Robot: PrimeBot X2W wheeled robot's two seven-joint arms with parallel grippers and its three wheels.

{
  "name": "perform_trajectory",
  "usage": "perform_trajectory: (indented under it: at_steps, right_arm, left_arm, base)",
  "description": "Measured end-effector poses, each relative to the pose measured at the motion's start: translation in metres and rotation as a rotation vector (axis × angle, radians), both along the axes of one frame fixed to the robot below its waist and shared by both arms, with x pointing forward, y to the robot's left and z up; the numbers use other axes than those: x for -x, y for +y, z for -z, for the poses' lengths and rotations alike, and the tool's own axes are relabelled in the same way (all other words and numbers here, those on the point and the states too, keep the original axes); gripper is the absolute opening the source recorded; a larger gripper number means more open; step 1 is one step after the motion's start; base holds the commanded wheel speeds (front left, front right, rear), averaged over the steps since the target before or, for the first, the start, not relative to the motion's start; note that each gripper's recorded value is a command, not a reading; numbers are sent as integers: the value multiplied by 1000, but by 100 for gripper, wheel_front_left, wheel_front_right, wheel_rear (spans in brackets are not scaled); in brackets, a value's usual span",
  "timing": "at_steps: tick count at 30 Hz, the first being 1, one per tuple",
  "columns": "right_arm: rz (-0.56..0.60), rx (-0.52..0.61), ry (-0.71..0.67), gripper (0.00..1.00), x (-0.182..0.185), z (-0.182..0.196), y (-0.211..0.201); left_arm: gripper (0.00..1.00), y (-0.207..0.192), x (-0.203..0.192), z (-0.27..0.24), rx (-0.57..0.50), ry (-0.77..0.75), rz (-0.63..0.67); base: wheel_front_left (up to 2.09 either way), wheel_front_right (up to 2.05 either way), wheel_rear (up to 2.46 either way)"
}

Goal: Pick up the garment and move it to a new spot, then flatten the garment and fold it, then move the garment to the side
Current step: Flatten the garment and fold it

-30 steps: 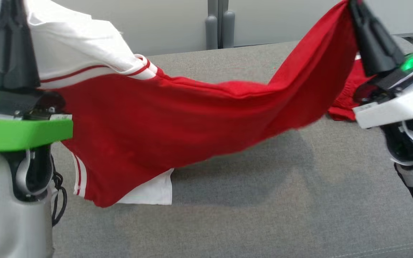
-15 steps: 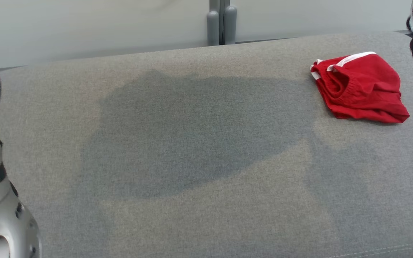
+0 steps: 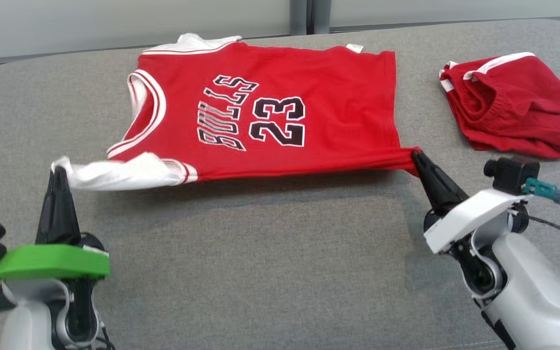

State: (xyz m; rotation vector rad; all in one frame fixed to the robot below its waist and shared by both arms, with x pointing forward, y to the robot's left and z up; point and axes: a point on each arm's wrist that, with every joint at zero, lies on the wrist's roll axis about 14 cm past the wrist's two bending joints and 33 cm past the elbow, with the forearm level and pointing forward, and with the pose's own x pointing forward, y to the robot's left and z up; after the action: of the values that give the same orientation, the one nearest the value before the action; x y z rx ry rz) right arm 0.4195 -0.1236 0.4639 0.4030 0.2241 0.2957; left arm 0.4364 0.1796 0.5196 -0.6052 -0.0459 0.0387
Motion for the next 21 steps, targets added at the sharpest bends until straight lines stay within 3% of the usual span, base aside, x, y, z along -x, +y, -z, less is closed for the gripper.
perform_trajectory:
  at_steps: [6,11,21]
  right_arm:
    - [-1,-63,-73,0,13,-7,14]
    - [-24,-35,-79,0,25,-5,18]
    - [-43,25,76,0,87,45,19]
  left_arm:
    - [0,4,20,13,8,-4,-19]
    - [0,-7,32,13,9,-17,11]
    - [0,-11,88,62,29,142,21]
  base:
    - [0,0,0]
    - [0,0,0]
    - [0,0,0]
